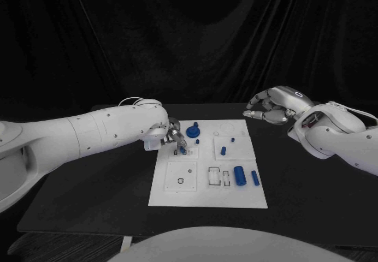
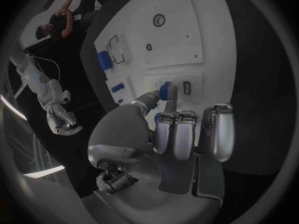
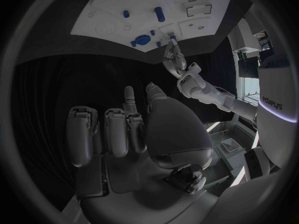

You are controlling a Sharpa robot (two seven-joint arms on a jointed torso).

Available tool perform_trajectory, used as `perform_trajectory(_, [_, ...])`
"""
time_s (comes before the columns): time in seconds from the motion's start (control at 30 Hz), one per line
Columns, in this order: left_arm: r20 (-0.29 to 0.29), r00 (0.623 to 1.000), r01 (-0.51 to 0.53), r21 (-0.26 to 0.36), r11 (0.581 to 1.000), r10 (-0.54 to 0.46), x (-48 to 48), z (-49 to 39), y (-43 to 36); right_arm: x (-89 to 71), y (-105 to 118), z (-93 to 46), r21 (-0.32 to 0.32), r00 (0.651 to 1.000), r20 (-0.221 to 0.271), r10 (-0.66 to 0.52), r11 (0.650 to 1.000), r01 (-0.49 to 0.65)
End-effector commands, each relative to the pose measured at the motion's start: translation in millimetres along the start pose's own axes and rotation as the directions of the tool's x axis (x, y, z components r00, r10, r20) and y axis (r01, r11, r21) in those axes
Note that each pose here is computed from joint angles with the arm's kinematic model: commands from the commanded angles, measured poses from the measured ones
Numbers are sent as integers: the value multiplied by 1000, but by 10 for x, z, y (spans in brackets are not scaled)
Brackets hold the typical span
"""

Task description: Assemble the parts on the task board

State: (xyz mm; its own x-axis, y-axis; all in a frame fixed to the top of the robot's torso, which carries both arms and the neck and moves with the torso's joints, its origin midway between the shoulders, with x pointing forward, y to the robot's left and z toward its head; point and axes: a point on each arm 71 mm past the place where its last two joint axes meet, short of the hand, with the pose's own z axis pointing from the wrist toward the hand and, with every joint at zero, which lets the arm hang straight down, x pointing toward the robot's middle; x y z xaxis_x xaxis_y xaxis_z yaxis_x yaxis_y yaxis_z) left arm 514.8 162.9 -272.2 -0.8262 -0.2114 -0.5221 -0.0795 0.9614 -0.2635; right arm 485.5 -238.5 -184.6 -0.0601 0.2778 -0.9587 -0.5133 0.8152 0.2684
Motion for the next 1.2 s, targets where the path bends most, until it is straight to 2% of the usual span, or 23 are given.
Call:
perform_trajectory(0.03, [20, 1000, 12, 5, 1000, -12, -18, -23, -4, 27, -19, -2, 23, 1000, -19, 0, 1000, 0])
perform_trajectory(0.73, [62, 997, 43, 13, 999, -44, 16, 1, -17, 49, -17, 6, 22, 1000, -22, 1, 1000, -1])
perform_trajectory(1.2, [62, 997, 49, 16, 999, -50, 52, 31, -12, 60, -14, 5, 20, 1000, -21, 2, 1000, -2])
